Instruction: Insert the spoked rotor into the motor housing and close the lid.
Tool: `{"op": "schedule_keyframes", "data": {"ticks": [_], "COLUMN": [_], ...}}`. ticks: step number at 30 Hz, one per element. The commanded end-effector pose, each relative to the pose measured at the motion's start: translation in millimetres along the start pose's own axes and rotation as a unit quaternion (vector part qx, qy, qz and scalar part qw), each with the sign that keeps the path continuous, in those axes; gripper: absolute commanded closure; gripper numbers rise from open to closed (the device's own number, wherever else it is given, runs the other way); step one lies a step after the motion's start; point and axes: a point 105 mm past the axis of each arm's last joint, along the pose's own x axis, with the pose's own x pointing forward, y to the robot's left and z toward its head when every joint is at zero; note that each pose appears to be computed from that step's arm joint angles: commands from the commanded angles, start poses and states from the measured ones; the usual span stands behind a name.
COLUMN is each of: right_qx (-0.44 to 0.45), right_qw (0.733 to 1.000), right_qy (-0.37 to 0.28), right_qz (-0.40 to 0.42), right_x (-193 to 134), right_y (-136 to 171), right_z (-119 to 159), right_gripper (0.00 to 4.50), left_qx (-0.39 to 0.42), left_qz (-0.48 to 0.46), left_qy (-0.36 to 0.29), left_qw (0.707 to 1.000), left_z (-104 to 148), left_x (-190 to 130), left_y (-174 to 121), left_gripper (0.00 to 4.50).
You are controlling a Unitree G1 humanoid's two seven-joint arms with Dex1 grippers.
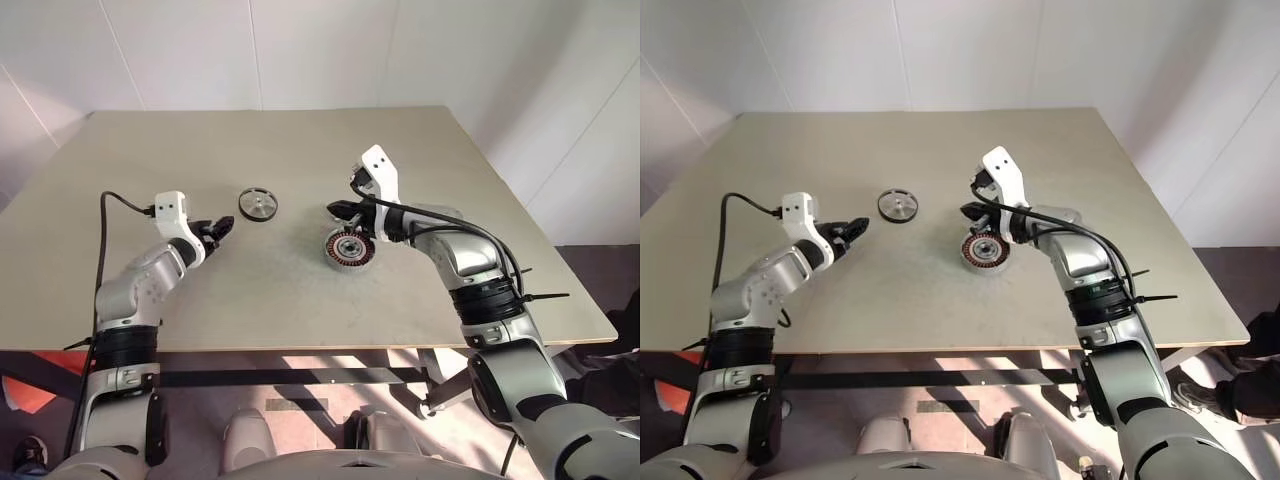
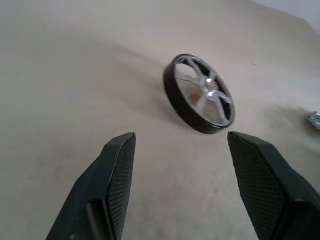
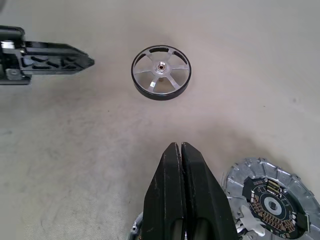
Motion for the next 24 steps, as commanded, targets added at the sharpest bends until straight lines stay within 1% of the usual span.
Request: {"op": "schedule_keyframes", "data": {"ticks": [1,4,9,14,17,19,21,24], "right_qx": [-0.020,-0.016,-0.014,-0.013,-0.012,-0.012,-0.012,-0.012], "right_qw": [0.999,1.000,1.000,0.999,0.999,0.999,0.999,0.999], "right_qy": [-0.026,-0.024,-0.015,-0.018,-0.015,-0.012,-0.012,-0.010], "right_qz": [0.001,-0.001,-0.013,-0.040,-0.047,-0.049,-0.048,-0.045], "right_x": [-2.9,-5.5,-12.0,-19.5,-22.1,-22.9,-22.9,-21.6], "right_y": [-1.0,-2.0,-7.9,-21.0,-24.2,-24.4,-23.5,-21.9], "right_z": [19.2,18.0,12.6,16.3,13.7,12.7,12.3,11.3], "right_gripper": [4.46,4.46,4.46,4.46,4.46,4.46,4.46,4.46], "left_qx": [-0.023,-0.048,-0.062,-0.074,-0.104,-0.166,-0.233,-0.301], "left_qz": [0.007,-0.003,-0.027,-0.023,-0.023,-0.026,-0.040,-0.051], "left_qy": [-0.030,-0.024,-0.011,0.007,0.004,-0.019,-0.044,-0.067], "left_qw": [0.999,0.999,0.998,0.997,0.994,0.986,0.971,0.950], "left_z": [13.1,8.8,3.6,-6.3,-8.1,-2.0,5.4,10.7], "left_x": [21.3,42.7,64.1,71.9,73.7,74.0,73.6,72.0], "left_y": [-10.2,-24.1,-44.3,-43.6,-43.1,-41.7,-42.6,-39.9], "left_gripper": [1.41,1.41,1.41,1.41,1.41,1.41,1.41,1.41]}}
